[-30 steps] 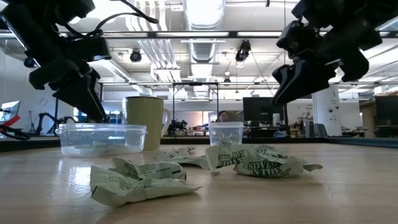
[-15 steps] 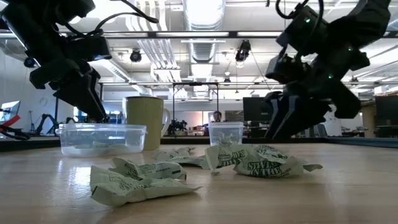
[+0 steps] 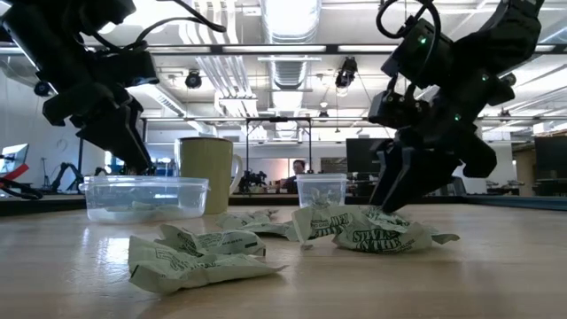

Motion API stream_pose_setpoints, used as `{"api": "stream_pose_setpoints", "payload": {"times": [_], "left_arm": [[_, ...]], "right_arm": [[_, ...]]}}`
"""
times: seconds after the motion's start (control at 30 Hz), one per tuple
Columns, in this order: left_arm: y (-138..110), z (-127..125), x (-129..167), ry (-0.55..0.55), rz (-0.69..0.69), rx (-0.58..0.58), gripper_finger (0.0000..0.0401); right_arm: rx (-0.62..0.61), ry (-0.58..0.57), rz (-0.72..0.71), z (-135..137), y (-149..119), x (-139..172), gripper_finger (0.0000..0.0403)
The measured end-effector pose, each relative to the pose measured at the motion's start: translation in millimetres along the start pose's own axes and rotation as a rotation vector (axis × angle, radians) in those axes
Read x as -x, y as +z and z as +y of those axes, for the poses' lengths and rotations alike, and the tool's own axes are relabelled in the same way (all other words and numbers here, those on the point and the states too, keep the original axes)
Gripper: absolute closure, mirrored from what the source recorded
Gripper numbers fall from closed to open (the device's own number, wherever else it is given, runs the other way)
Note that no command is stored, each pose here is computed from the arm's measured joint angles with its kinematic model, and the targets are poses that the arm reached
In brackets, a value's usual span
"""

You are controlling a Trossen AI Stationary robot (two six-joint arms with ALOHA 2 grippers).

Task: Pick and place items into bin
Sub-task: Put the stevia packet into the top transparent bin

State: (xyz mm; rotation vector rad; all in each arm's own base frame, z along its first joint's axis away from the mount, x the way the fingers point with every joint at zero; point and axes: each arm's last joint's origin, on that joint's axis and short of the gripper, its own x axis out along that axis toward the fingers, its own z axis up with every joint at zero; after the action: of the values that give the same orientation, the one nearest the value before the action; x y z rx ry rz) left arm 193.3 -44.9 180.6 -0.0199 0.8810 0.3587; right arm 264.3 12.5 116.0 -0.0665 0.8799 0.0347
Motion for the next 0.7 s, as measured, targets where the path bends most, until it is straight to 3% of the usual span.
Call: {"api": "stream_pose_setpoints", "payload": {"times": [0.27, 0.7], "left_arm": [[0.9, -0.4, 0.0, -0.004, -0.009, 0.004, 0.0285], [0.9, -0.4, 0.0, -0.005, -0.008, 0.004, 0.0285]], "right_arm": [[0.012, 0.001, 0.007, 0.1, -0.9, -0.9, 0.0236], [0.083, 0.001, 0.007, 0.1, -0.8, -0.6, 0.0353]]}}
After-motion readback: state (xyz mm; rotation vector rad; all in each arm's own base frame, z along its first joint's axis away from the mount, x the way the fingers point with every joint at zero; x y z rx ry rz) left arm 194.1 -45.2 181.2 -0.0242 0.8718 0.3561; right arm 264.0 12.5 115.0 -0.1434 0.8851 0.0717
